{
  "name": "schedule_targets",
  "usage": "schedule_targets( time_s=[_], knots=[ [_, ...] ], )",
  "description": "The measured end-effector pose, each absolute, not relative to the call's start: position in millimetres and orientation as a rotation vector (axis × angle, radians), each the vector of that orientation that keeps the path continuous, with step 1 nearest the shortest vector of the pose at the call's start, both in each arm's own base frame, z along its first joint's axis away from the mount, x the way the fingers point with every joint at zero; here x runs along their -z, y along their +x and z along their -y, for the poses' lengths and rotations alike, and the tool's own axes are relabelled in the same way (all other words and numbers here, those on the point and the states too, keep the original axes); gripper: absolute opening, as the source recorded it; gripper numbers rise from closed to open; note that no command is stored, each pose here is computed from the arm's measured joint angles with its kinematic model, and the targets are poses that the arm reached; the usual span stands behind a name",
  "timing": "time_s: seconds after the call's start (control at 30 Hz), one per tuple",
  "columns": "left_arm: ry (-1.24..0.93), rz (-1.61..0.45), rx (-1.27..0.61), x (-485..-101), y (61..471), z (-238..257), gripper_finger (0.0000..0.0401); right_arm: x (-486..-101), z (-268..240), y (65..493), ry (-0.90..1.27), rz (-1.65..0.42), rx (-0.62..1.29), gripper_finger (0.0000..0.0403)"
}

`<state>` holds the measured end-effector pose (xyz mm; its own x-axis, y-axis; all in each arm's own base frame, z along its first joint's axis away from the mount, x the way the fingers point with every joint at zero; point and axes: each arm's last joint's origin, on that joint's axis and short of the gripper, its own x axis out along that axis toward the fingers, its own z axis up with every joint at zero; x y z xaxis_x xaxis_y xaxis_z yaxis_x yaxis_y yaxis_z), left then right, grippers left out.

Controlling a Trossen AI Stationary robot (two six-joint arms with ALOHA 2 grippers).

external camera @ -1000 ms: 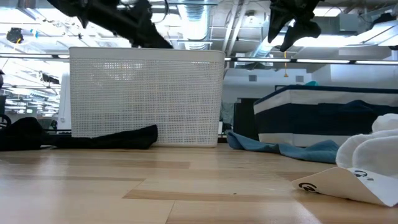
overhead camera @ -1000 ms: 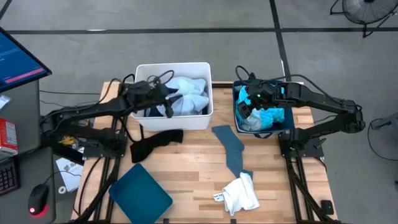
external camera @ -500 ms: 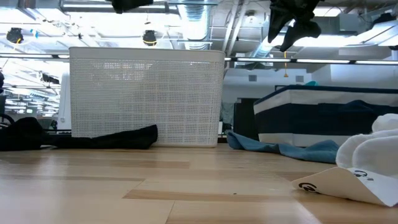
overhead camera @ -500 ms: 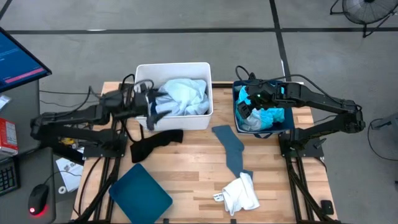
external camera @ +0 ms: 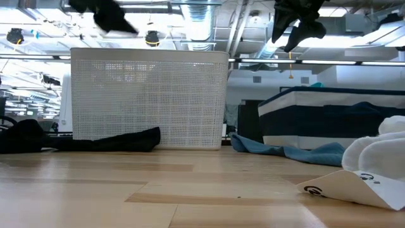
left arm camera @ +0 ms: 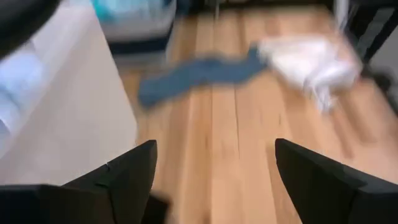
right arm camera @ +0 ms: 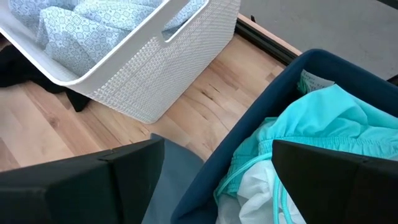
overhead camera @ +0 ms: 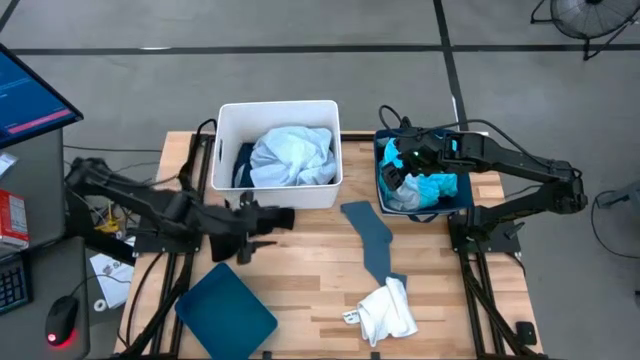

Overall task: Pick & Place Cloths
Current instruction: Put the black sock into the blue bin

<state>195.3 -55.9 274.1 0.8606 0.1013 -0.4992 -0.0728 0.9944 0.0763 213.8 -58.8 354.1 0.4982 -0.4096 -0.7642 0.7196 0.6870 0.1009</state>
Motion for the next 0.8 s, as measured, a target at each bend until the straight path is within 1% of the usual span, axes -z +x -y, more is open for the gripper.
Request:
schedule_targets(
  time_s=[0.23, 0.37, 0.47, 0.63, 0.8],
  knots=[
    [-0.036, -0.742, -0.18, -240, 209, 59, 0.0305, -354, 59, 214, 0.443, -0.785, 0.711, 0.0291],
    [-0.119, -0.859, -0.181, -225, 214, 60, 0.0305, -354, 59, 214, 0.448, -0.782, 0.713, 0.0291],
    [-0.109, -0.956, -0.206, -212, 215, 60, 0.0305, -354, 59, 214, 0.448, -0.782, 0.713, 0.0291],
    [-0.126, -1.098, -0.3, -193, 215, 57, 0.0305, -354, 59, 214, 0.448, -0.782, 0.713, 0.0291],
    [-0.173, -1.18, -0.404, -180, 217, 49, 0.0305, -354, 59, 214, 0.448, -0.781, 0.713, 0.0291]
  ],
)
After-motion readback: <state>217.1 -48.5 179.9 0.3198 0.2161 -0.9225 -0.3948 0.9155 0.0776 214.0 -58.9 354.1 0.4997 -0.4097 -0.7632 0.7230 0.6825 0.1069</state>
